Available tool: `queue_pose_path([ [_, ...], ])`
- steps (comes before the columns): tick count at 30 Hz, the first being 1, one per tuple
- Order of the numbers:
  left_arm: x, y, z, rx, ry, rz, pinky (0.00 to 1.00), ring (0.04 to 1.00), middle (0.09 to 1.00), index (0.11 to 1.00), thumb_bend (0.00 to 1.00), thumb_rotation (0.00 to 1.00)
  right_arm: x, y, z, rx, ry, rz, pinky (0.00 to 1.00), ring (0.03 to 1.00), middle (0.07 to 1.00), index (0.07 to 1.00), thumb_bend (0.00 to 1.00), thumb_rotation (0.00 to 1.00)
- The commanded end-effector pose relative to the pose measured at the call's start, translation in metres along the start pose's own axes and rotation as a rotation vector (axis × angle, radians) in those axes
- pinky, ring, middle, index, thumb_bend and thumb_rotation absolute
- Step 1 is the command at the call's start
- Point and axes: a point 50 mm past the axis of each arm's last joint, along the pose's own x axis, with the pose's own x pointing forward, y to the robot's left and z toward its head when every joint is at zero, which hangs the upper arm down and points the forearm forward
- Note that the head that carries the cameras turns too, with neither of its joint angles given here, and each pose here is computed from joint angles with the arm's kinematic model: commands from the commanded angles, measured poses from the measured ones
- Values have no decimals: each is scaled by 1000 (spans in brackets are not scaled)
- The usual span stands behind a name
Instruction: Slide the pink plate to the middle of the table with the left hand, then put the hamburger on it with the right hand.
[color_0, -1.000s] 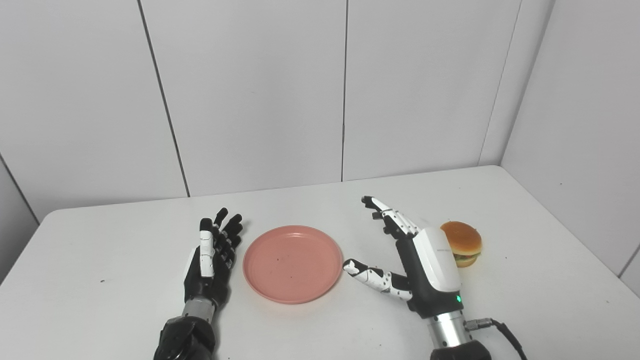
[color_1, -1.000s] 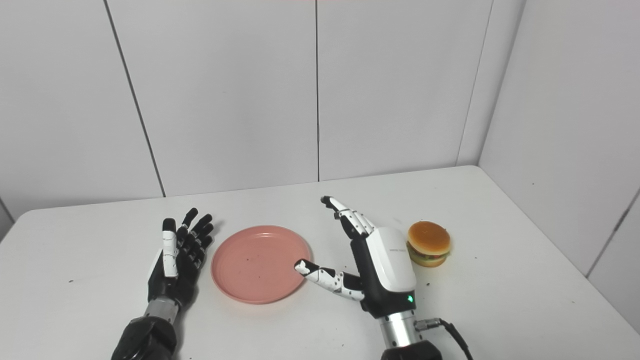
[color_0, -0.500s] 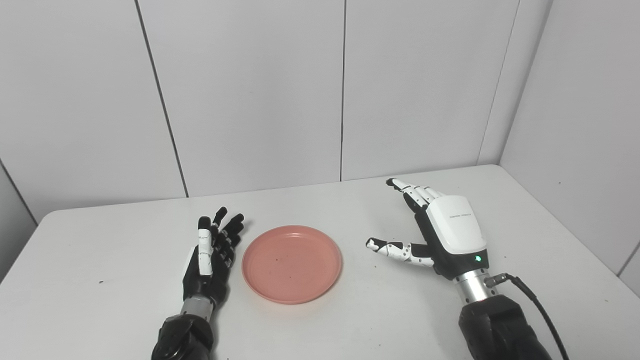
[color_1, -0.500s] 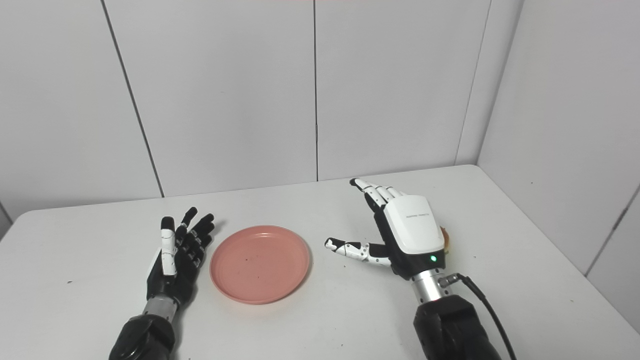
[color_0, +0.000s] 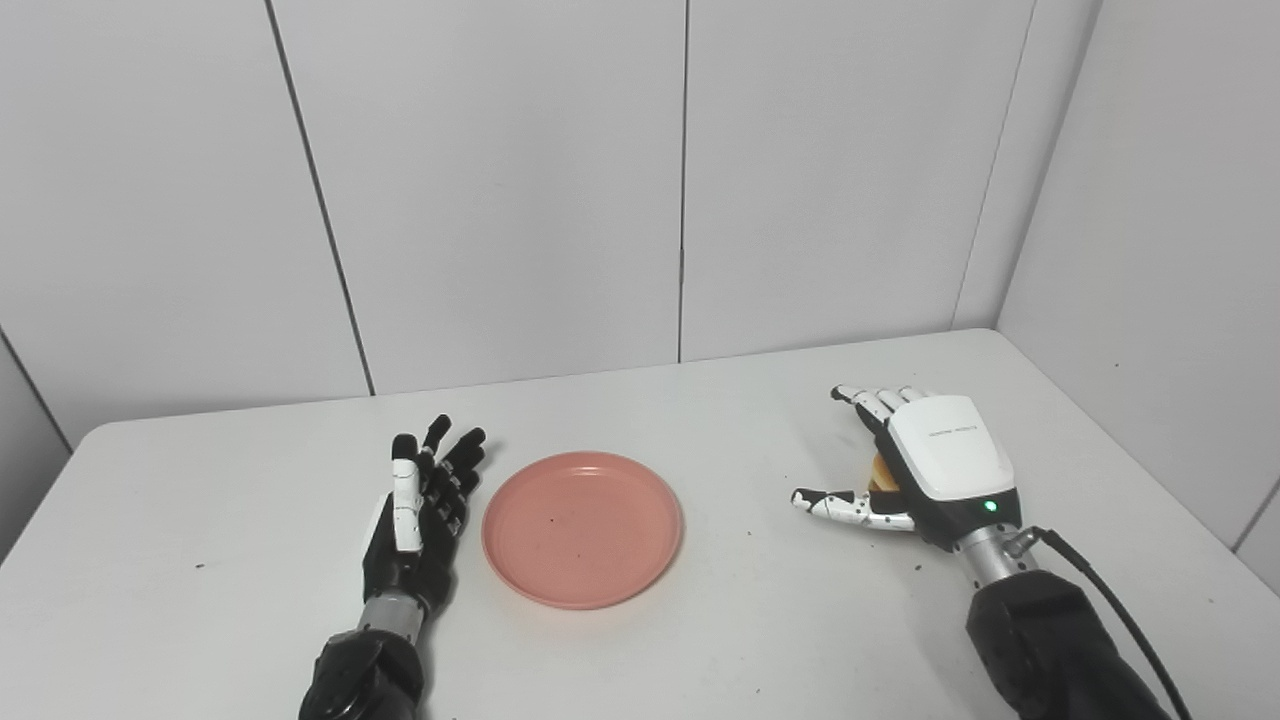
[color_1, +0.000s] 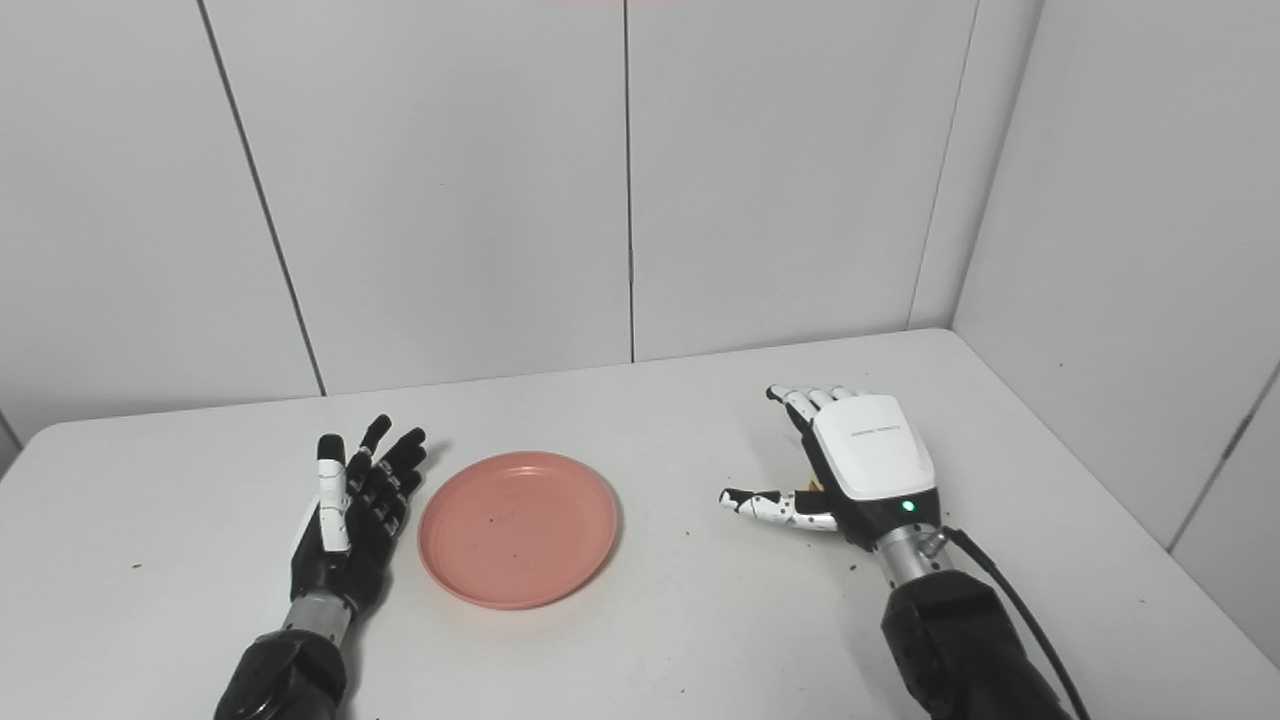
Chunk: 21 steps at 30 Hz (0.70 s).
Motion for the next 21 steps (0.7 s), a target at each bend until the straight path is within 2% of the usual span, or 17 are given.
queue_pose_path([
  [1,7,-4,10,1,-14,-15,1000,933,866,946,996,935,21,-21,-11,-27,17,-63,713,759,773,771,710,974],
  [8,6,-4,9,-3,-11,-18,1000,934,863,949,990,939,38,-14,-26,-76,7,-4,701,758,769,764,721,986],
  [21,2,-3,8,-10,-8,-9,1000,932,864,950,992,938,52,6,-46,-108,49,92,699,750,767,763,733,1000],
])
